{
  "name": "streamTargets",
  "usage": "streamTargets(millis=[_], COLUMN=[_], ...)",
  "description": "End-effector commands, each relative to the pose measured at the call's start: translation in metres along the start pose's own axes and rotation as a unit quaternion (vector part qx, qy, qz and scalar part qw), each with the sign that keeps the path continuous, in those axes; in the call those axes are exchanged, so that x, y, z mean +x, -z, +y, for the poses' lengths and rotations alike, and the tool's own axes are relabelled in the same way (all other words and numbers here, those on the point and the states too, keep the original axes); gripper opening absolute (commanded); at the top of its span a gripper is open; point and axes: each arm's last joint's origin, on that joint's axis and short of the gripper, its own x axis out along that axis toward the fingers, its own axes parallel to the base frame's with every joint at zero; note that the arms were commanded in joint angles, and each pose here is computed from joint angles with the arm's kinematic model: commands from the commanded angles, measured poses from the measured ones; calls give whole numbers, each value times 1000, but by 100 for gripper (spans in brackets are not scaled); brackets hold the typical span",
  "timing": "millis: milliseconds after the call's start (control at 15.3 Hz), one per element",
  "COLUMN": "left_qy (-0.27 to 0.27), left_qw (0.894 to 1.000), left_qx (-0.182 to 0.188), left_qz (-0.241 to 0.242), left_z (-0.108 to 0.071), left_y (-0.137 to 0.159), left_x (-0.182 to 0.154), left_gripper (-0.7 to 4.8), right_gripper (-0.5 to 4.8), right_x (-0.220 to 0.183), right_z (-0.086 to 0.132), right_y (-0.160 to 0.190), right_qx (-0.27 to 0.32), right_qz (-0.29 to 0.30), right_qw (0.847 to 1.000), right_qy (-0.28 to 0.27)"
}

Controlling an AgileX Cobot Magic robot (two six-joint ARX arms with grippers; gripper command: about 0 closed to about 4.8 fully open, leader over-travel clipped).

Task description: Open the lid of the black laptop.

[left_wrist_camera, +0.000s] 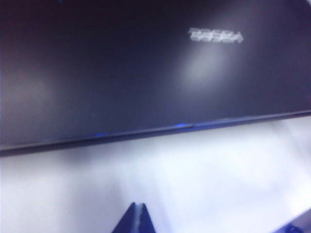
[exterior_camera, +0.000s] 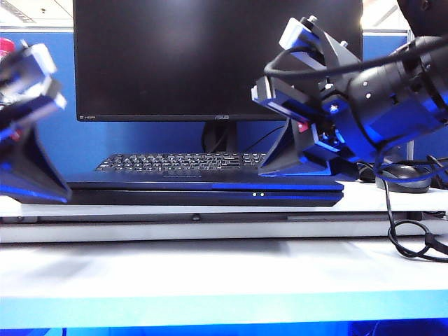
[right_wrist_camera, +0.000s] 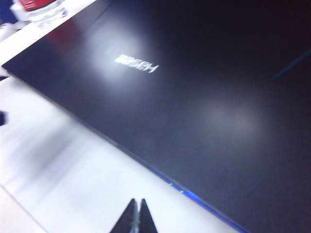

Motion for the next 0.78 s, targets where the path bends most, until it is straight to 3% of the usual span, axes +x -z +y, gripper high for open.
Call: streamTargets(millis=[65,522,784], left_qy=[12,22,20], left_qw=[1000,999,999], left_qx=[3,39,39], left_qz=[-17,-26,-24], left_z=[-1,-2,-1], left_y=[-3,-4,-3], left_x=[8,12,16], left_gripper=[-4,-4,-4], right_gripper=[-1,-1,-1], right_x=[0,5,7], right_z=[1,-5,-9], right_y=[-4,3,2], right_qx=[2,1,4], right_qz=[-11,7,-1], right_qw=[1000,1000,999], right_qy=[-2,20,34])
